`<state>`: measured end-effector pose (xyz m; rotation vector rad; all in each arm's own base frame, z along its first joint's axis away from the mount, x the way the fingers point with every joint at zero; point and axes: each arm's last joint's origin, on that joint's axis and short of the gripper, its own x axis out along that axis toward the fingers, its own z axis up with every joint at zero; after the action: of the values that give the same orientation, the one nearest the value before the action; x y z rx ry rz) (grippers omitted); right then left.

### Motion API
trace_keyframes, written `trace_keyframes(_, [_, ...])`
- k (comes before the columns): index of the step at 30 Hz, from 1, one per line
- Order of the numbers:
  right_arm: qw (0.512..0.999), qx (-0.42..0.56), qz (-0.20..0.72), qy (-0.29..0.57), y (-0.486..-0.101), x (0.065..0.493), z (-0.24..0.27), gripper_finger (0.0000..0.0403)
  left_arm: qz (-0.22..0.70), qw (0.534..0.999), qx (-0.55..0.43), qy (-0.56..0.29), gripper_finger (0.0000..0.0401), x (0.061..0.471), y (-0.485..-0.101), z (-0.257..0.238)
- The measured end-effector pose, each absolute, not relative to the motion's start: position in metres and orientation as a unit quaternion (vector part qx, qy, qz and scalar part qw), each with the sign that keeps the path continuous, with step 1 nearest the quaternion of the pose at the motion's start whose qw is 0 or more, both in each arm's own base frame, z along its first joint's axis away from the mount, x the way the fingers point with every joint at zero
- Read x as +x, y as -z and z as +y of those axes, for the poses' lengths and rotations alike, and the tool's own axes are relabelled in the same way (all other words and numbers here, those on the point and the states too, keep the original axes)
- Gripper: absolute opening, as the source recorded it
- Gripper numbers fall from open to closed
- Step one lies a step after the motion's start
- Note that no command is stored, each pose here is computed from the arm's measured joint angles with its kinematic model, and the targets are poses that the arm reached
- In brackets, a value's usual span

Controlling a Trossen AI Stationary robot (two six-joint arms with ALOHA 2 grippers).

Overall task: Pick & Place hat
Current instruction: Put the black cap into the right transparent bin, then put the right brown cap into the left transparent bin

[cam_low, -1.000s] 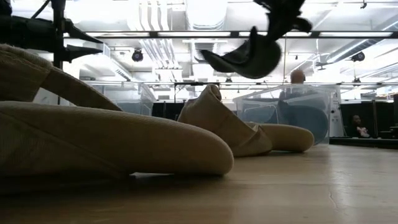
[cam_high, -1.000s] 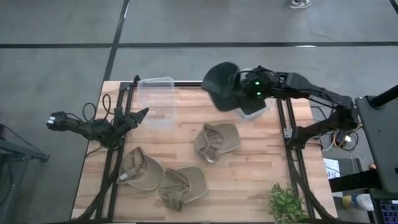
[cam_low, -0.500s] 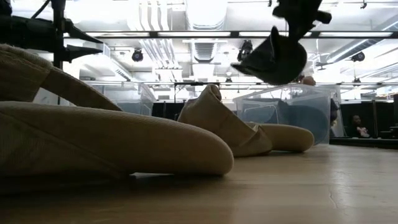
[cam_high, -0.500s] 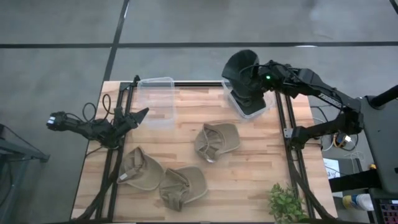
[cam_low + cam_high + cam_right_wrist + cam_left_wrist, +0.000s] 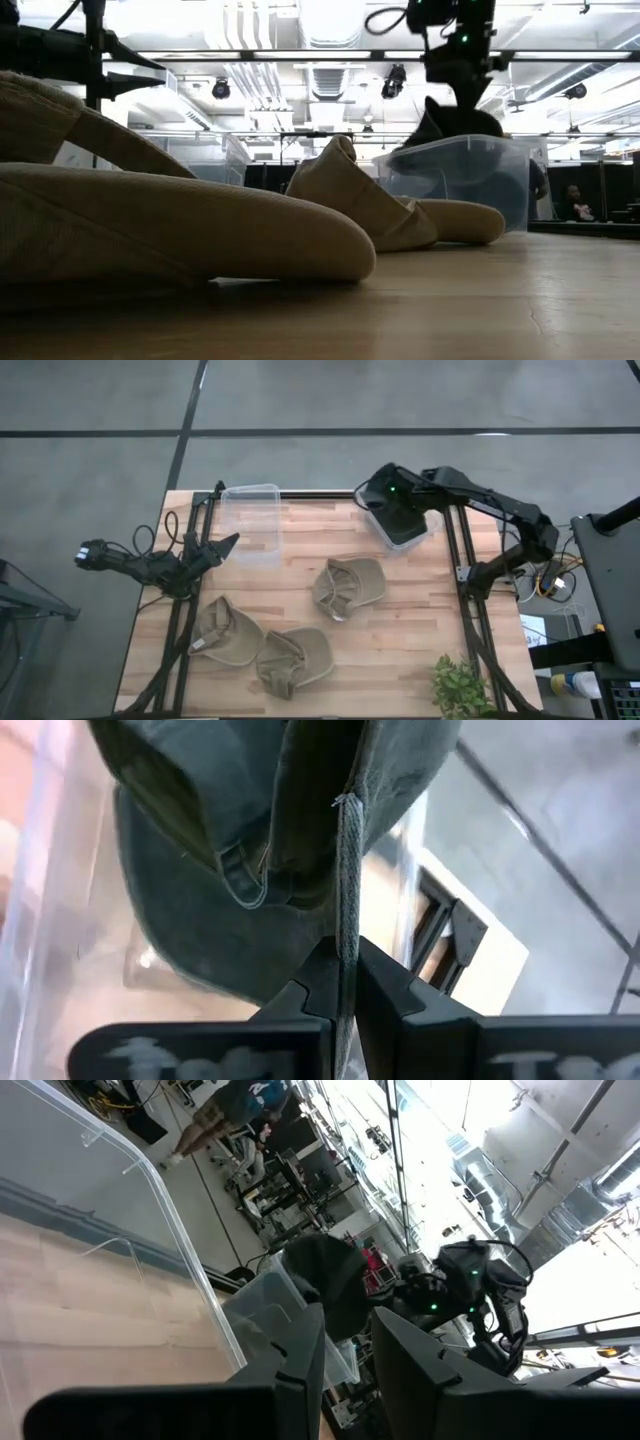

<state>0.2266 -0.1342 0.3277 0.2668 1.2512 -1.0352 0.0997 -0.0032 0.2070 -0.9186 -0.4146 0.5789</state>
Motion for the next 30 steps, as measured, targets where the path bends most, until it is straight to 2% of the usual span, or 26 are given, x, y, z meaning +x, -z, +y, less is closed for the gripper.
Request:
trace_keyframes(5, [0.658,0.123,0.592,0.449,-0.314,0.234,-0.138,0.0013,-0.196,0.836,-0.434,-0.273,0.0080,0.100,-0.207,-0.003])
trace_keyframes(12, [0.654,0.122,0.598,0.446,-0.309,0.239,-0.140,0.0026,-0.198,0.835,-0.435,-0.273,0.0080,0.100,-0.207,-0.003])
trace_keyframes(23, [0.671,0.132,0.584,0.438,-0.320,0.231,-0.135,0.0194,-0.197,0.835,-0.435,-0.273,0.0080,0.100,-0.207,-0.003])
trace_keyframes(27, [0.681,0.131,0.566,0.445,-0.330,0.222,-0.131,0.0232,-0.197,0.835,-0.434,-0.273,0.0080,0.100,-0.207,-0.003])
trace_keyframes(30, [0.699,0.130,0.537,0.453,-0.344,0.216,-0.128,0.0245,-0.196,0.836,-0.434,-0.273,0.0080,0.100,-0.207,-0.003])
